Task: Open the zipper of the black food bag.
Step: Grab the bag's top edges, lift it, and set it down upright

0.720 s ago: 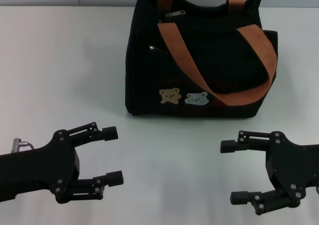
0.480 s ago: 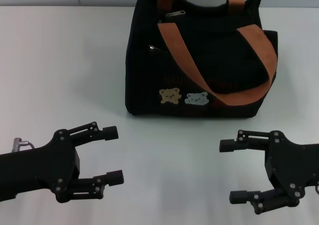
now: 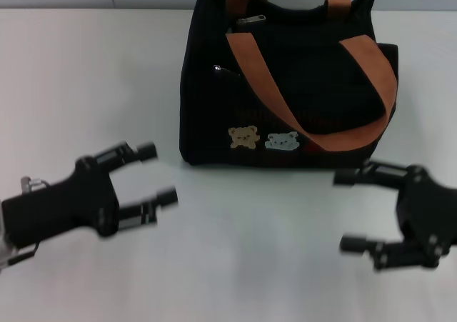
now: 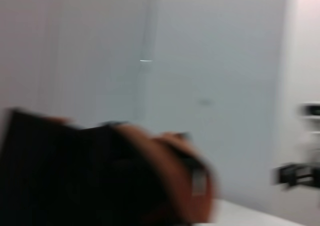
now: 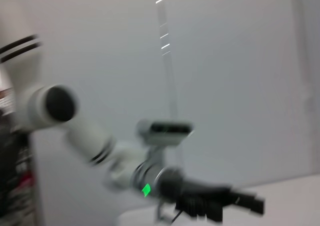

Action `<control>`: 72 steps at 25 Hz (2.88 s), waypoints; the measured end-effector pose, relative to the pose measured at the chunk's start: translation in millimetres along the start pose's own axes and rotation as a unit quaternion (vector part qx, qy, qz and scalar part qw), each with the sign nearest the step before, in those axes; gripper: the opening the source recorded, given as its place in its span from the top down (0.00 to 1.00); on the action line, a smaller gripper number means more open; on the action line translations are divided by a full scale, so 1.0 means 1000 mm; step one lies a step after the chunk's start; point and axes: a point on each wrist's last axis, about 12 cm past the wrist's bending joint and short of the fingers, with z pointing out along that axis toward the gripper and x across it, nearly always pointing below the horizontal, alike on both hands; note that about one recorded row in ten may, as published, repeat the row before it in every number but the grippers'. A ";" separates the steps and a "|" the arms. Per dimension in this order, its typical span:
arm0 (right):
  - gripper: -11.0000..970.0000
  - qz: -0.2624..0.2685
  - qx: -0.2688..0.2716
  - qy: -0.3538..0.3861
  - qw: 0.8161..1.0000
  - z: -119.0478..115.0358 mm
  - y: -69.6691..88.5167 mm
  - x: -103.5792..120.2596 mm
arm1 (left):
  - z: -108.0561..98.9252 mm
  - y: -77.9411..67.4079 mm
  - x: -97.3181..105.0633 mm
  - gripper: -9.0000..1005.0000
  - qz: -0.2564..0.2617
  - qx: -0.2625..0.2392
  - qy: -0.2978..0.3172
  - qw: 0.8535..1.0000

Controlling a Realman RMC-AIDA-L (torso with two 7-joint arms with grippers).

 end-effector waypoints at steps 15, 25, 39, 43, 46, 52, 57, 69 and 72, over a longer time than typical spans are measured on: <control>0.12 0.005 0.140 -0.075 0.987 -0.033 0.009 0.006 | 0.079 0.030 0.021 0.29 0.031 -0.130 0.011 0.991; 0.12 0.011 0.148 -0.076 0.986 -0.035 0.015 0.011 | 0.093 0.028 0.027 0.39 0.049 -0.162 0.011 0.986; 0.12 0.011 0.148 -0.077 0.986 -0.034 0.015 0.011 | 0.090 0.022 0.029 0.79 0.042 -0.157 0.003 0.987; 0.12 0.012 0.148 -0.078 0.986 -0.034 0.015 0.011 | 0.087 0.021 0.030 0.84 0.044 -0.159 0.003 0.986; 0.12 0.012 0.148 -0.078 0.986 -0.033 0.015 0.011 | 0.085 0.021 0.031 0.87 0.061 -0.161 0.005 0.985; 0.12 0.013 0.149 -0.082 0.985 -0.033 0.014 0.010 | 0.063 0.022 0.025 0.88 0.108 -0.165 -0.015 0.980; 0.12 0.013 0.153 -0.087 0.984 -0.034 0.014 0.010 | 0.018 0.030 -0.001 0.88 0.155 -0.180 -0.070 0.969; 0.12 0.022 0.208 -0.140 0.968 -0.024 0.004 0.013 | 0.009 0.030 -0.071 0.90 0.255 -0.009 -0.124 0.959; 0.12 0.047 0.275 -0.169 0.945 -0.012 -0.006 0.023 | 0.025 0.027 -0.066 0.90 0.265 0.028 -0.108 0.958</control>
